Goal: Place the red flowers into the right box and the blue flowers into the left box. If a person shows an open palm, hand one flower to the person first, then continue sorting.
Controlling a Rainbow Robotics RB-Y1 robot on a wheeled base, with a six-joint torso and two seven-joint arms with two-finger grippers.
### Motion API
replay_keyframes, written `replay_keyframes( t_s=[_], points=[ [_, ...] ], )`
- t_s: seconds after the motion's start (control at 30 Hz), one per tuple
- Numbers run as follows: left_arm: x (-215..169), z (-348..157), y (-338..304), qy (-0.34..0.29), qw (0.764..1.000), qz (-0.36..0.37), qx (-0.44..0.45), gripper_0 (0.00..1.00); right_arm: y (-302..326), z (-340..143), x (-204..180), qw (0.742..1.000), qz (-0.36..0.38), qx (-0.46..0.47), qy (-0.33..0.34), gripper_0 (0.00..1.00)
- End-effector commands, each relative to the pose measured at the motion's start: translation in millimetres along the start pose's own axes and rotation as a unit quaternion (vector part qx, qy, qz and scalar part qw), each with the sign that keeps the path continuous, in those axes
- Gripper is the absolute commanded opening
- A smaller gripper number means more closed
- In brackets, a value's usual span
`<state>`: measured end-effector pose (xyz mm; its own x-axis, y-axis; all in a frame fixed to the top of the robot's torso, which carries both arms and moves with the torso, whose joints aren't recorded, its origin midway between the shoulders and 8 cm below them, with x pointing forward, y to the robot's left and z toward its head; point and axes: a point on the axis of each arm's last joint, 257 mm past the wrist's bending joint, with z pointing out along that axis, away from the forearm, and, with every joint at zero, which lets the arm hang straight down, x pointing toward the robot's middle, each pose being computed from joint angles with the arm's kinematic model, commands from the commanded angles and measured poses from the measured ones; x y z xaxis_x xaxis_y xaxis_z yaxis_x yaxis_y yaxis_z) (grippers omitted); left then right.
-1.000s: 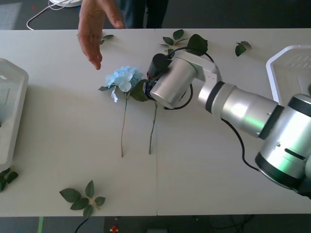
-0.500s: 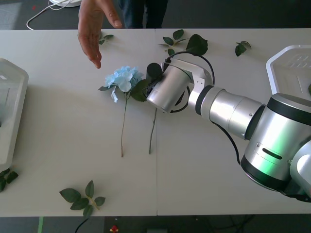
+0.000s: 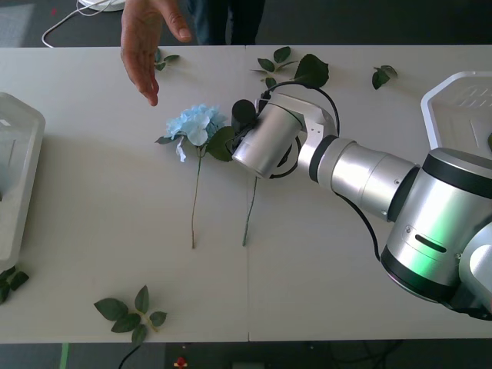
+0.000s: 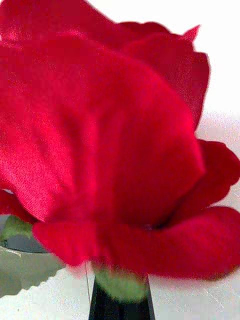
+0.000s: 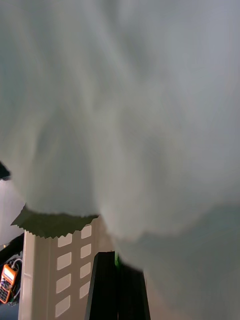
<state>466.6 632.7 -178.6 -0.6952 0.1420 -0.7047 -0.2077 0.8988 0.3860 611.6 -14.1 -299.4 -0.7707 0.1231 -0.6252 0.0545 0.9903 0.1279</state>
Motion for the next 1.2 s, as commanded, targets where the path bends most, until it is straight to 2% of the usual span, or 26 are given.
replay_keyframes(
  t_s=[0.03,0.33,0.43,0.63,0.83,0.93,1.1,1.2],
  points=[
    [-9.9,-6.0,14.6,-0.008,0.999,0.041,-0.017,0.0,33.0,-19.9,-31.2,0.999,-0.003,-0.029,-0.032,0.0],
    [-9.9,-6.0,14.6,-0.008,0.999,0.041,-0.017,0.0,11.6,-43.1,-56.4,0.996,0.002,-0.075,-0.048,0.0],
    [-9.9,-6.0,14.6,-0.008,0.999,0.041,-0.017,0.0,0.8,-57.2,-70.4,0.992,-0.005,-0.104,-0.071,0.0],
    [-9.9,-6.0,14.6,-0.008,0.999,0.041,-0.017,0.0,-12.9,-95.5,-112.6,0.967,-0.025,-0.192,-0.163,0.0],
    [-9.9,-6.0,14.6,-0.008,0.999,0.041,-0.017,0.0,-18.0,-150.6,-157.7,0.914,-0.07,-0.282,-0.283,0.0],
    [-9.9,-6.0,14.6,-0.008,0.999,0.041,-0.017,0.0,-15.7,-191.1,-184.3,0.868,-0.119,-0.314,-0.364,0.0],
    [-9.9,-6.0,14.6,-0.008,0.999,0.041,-0.017,0.0,-4.9,-237.4,-206.7,0.813,-0.185,-0.33,-0.442,0.0],
    [-9.9,-6.0,14.6,-0.008,0.999,0.041,-0.017,0.0,9.8,-267.7,-216.9,0.783,-0.189,-0.357,-0.473,0.0]
  ],
)
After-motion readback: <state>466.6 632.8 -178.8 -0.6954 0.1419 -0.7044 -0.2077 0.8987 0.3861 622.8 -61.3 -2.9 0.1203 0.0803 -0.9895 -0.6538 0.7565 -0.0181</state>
